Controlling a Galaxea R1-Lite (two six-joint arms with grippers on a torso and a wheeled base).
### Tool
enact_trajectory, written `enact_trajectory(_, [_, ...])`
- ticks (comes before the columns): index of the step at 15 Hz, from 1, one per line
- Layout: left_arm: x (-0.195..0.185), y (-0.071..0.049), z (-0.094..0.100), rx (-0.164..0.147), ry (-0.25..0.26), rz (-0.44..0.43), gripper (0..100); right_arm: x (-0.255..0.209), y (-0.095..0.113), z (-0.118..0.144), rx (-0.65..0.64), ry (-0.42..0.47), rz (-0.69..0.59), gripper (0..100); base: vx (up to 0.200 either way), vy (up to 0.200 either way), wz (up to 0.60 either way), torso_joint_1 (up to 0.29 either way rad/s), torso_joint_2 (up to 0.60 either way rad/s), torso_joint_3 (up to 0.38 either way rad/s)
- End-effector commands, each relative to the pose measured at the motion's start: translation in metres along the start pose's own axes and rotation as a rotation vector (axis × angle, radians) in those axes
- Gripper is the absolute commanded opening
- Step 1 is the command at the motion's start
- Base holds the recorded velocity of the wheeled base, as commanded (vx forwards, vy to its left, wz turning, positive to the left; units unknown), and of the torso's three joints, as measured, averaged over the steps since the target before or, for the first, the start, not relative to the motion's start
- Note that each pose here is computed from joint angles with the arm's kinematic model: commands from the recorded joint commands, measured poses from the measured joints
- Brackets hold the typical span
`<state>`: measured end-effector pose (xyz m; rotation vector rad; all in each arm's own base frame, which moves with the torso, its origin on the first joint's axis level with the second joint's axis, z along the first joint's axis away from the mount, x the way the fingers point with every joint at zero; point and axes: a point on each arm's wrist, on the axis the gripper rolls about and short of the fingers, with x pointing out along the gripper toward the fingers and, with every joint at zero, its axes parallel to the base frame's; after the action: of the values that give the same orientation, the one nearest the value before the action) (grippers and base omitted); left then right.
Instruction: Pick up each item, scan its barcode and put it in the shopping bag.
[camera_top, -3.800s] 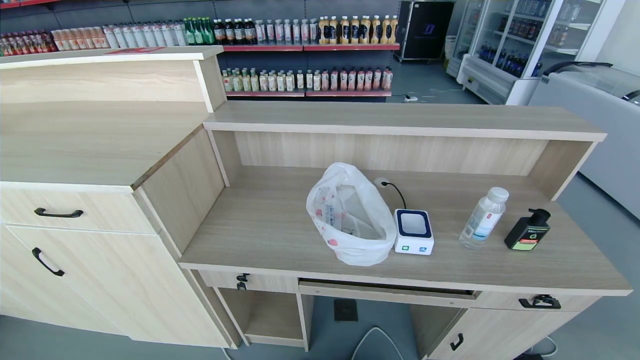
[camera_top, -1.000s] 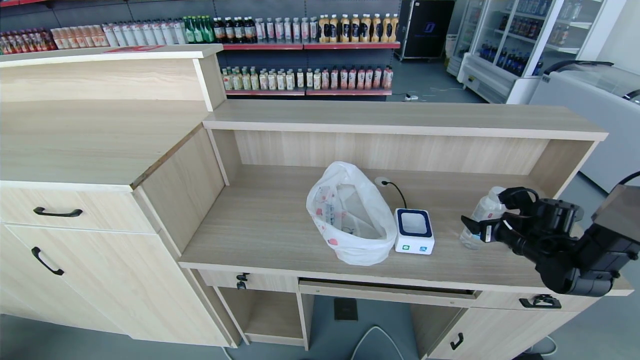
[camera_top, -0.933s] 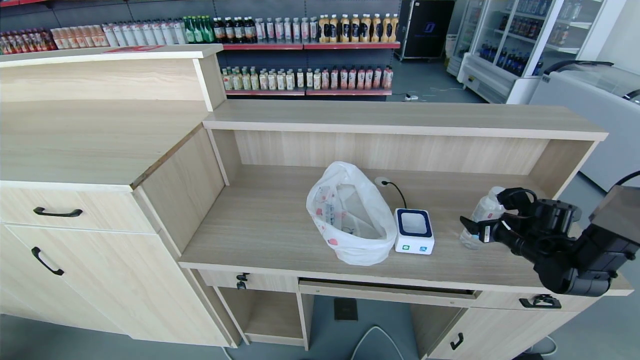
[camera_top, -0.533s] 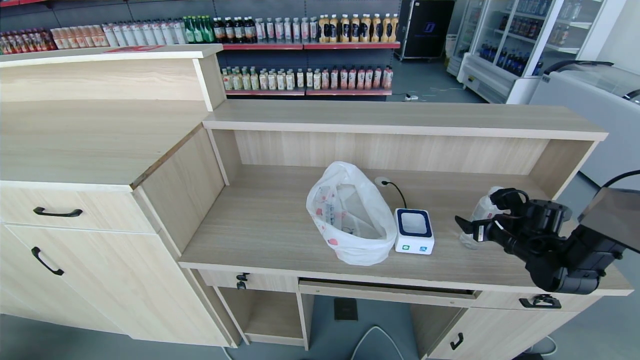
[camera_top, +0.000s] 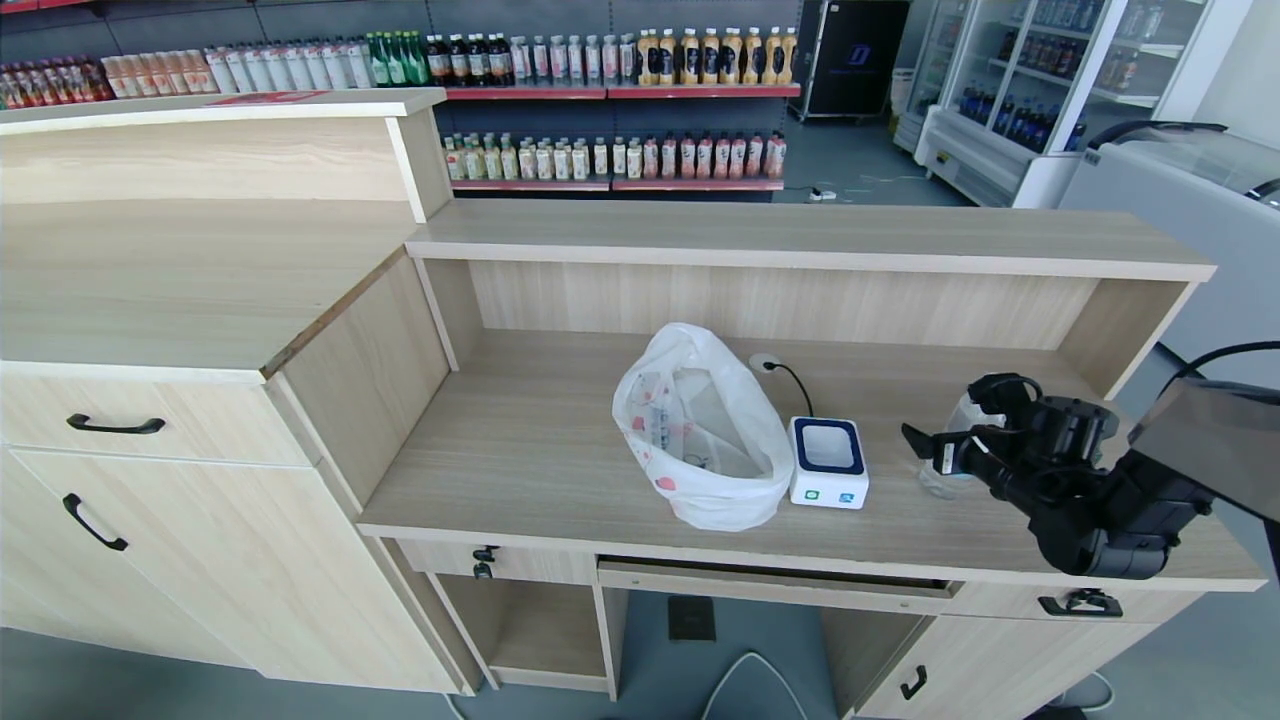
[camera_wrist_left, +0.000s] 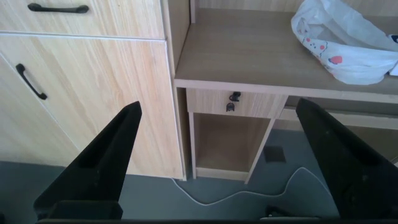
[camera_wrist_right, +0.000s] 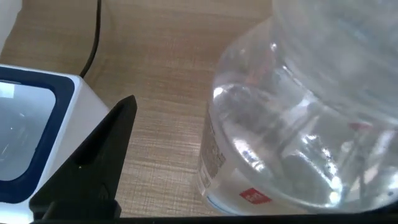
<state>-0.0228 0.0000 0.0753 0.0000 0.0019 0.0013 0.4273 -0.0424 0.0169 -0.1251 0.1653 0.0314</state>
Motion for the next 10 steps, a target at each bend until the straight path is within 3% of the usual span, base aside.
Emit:
enact_trajectory(1, [0.0001, 0.0000, 0.0001, 0.000, 0.001, 0.000, 100, 0.0038, 0.0046, -0.0038, 0.004, 0.002, 0.012, 100, 0.000, 0.000, 0.00, 0.000, 0.00, 0.000])
enact_trajectory(6, [0.0001, 0.0000, 0.0001, 0.000, 0.001, 0.000, 100, 0.0055, 0.0062, -0.0109, 0.015, 0.017, 0.018, 100, 0.000, 0.000, 0.00, 0.000, 0.00, 0.000])
enact_trajectory(7, [0.0001, 0.0000, -0.0001, 0.000, 0.003, 0.000, 100, 0.0058, 0.0054, -0.0105, 0.020, 0.009, 0.017, 0, 0.000, 0.000, 0.00, 0.000, 0.00, 0.000])
enact_trajectory(10, [0.0001, 0.0000, 0.0001, 0.000, 0.001, 0.000, 100, 0.0096, 0.0048, -0.0042, 0.019, -0.021, 0.016, 0, 0.000, 0.000, 0.00, 0.000, 0.00, 0.000])
